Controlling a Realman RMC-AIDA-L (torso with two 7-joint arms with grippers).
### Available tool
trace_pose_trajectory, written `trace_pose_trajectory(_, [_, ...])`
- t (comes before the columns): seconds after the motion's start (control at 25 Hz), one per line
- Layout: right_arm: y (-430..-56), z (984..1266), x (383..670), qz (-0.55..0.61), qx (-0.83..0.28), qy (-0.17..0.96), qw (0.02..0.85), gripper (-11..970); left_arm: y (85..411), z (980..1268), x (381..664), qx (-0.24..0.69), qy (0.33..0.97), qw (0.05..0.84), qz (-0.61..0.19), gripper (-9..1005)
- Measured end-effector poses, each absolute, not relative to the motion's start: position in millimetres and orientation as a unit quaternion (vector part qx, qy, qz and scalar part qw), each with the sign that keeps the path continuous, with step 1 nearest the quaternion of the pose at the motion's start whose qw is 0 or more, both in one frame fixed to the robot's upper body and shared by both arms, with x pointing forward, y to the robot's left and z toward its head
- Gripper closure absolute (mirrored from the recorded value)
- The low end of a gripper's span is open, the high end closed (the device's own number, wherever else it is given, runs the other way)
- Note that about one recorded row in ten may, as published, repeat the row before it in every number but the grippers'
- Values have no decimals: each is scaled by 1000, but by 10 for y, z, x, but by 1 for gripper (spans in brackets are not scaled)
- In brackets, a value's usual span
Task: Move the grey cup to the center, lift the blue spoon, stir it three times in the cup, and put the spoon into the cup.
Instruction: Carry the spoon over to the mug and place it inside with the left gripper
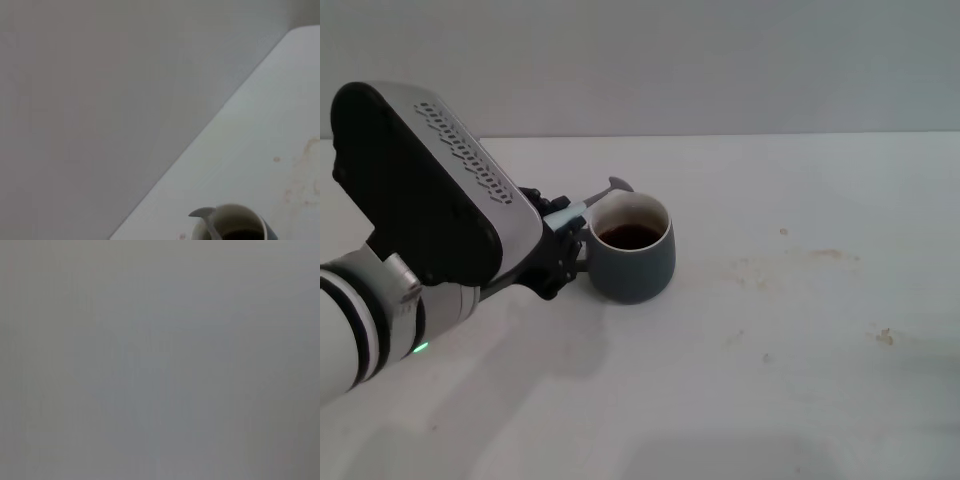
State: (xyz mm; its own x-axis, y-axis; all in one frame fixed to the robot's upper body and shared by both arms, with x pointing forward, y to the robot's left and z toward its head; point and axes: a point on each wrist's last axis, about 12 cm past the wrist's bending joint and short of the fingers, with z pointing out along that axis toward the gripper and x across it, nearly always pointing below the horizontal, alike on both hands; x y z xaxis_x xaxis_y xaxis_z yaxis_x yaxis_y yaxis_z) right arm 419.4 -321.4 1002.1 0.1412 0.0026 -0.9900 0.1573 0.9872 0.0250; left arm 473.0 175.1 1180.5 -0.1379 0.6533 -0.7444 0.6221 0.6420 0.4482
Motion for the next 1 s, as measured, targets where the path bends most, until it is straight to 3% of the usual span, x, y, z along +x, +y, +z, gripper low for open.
trace_pose_trajectory(1.0, [-3208,10014,4176,-51,56,654,752,960,1711,11527,4966,465,766,443,25,825])
